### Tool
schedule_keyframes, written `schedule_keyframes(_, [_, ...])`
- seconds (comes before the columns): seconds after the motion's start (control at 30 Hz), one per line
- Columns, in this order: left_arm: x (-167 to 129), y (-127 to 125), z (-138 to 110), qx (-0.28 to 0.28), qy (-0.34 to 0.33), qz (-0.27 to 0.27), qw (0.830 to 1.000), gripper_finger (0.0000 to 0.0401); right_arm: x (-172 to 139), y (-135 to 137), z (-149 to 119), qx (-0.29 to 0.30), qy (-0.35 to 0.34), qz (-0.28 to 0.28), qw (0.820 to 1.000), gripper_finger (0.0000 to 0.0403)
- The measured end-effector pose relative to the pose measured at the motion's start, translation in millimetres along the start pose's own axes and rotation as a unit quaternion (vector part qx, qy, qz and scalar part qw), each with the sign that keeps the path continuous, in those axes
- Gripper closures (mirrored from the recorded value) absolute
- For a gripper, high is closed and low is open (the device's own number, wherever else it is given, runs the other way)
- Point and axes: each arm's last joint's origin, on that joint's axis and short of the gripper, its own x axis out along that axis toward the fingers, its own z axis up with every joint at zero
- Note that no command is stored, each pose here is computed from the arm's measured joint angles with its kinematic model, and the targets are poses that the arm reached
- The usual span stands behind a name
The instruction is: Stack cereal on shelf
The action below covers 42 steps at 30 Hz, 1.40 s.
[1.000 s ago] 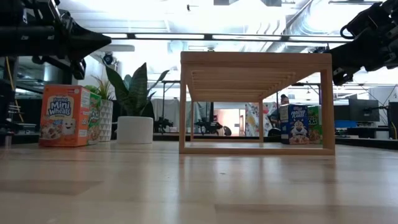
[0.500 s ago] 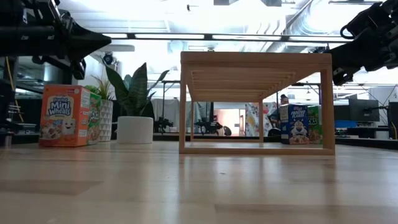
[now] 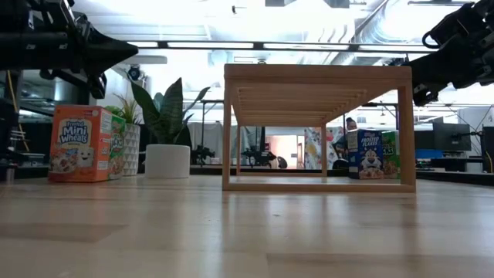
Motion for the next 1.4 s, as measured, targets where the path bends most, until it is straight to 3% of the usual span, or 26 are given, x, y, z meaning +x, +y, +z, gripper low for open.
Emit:
schedule_keyframes(1.03, [0.0, 0.0, 0.0, 0.000, 0.000, 0.000, 1.000, 0.0400, 0.0, 0.0, 0.0, 0.000, 0.000, 0.000, 1.000, 0.0402])
schedule_keyframes(1.17, [0.0, 0.1, 0.0, 0.000, 0.000, 0.000, 1.000, 0.0400, 0.0, 0.1, 1.0, -0.023, -0.005, -0.001, 1.000, 0.0402])
schedule_keyframes(1.23, [0.0, 0.0, 0.0, 0.000, 0.000, 0.000, 1.000, 0.0400, 0.1, 0.7, 4.7, -0.007, -0.026, 0.003, 1.000, 0.0402])
schedule_keyframes(1.3, [0.0, 0.0, 0.0, 0.000, 0.000, 0.000, 1.000, 0.0400, -1.4, 2.8, 17.3, 0.024, -0.093, 0.012, 0.995, 0.0402])
schedule_keyframes(1.4, [0.0, 0.0, -0.1, 0.000, 0.000, 0.000, 1.000, 0.0400, -12.9, 6.7, 47.5, 0.080, -0.261, 0.029, 0.962, 0.0402])
